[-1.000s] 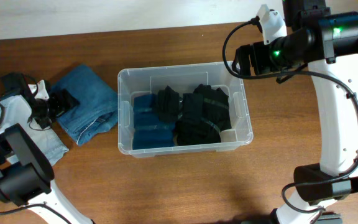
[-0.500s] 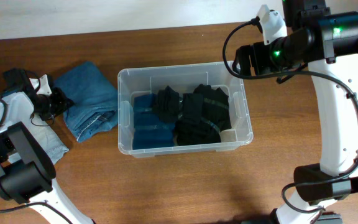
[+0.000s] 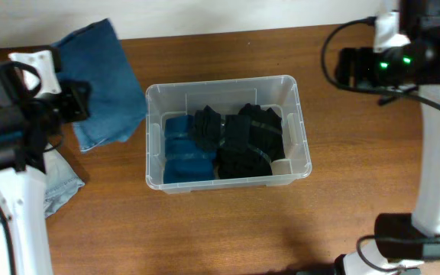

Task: Pack container
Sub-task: 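Lay the blue jeans over the right side of the container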

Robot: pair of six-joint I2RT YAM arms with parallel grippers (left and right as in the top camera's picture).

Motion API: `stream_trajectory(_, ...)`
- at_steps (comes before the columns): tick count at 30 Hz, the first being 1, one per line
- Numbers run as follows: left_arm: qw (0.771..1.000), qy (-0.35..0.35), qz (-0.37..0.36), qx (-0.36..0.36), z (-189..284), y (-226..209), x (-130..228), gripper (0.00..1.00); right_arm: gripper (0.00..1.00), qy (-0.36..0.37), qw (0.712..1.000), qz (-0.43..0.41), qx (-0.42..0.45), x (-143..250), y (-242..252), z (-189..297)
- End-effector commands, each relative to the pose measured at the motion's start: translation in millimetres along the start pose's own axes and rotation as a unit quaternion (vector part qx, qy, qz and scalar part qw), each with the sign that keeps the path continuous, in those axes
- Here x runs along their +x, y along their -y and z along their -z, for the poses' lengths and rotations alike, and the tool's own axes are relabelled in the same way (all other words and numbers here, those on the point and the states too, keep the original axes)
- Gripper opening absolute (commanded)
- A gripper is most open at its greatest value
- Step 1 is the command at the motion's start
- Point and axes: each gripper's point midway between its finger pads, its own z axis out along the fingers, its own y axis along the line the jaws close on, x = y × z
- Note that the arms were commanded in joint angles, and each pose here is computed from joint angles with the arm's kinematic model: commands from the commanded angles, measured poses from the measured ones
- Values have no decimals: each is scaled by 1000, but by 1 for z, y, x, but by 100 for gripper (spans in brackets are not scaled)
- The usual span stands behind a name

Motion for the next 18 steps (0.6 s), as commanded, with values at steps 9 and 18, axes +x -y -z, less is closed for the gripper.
stream_trajectory(9, 962, 22, -50, 267, 54, 246, 18, 0, 98, 33, 986, -152, 57, 17, 79, 43)
stream_trajectory(18, 962, -82, -22, 261, -8, 316, 88, 1, 98, 32, 986, -153, 57, 18, 79, 42)
